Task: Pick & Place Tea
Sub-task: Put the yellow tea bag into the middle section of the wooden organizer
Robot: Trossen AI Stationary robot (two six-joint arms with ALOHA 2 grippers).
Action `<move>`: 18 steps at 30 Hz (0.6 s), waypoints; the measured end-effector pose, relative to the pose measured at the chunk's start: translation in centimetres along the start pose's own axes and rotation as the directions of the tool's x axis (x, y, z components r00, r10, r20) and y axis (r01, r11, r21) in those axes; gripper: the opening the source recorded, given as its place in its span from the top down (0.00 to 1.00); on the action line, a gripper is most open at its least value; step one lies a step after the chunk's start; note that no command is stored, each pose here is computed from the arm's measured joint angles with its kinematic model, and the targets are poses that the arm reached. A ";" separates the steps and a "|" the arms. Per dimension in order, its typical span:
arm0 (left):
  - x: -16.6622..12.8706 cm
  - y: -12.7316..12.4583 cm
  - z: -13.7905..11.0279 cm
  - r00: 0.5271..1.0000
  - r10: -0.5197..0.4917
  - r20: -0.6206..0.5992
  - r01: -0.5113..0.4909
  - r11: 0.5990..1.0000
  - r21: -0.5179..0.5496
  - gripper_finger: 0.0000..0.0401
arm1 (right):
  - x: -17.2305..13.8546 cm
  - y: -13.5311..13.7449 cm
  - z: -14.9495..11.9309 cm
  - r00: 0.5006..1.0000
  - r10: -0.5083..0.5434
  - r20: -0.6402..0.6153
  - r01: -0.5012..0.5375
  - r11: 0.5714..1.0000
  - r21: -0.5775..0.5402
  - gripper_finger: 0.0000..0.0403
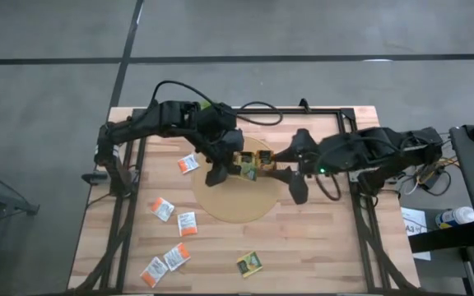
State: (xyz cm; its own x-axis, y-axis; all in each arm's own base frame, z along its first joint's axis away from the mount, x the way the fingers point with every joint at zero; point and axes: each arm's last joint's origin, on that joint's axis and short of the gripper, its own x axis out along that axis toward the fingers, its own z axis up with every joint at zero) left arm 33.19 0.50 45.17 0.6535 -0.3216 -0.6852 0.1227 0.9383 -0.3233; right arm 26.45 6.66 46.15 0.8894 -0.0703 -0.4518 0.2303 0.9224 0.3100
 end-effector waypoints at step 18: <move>0.3 -1.0 0.3 0.999 -0.023 0.029 0.023 0.999 0.033 1.00 | 4.0 -1.0 -0.2 0.988 0.060 -0.141 -0.058 0.998 0.017 0.43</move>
State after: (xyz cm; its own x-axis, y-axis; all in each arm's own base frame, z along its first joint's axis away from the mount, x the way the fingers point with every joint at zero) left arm 33.47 -0.46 45.44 0.6718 -0.3397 -0.6582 0.1620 0.9345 -0.3169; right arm 29.69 5.54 43.84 0.8370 0.0396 -0.5457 0.1848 0.9183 0.3502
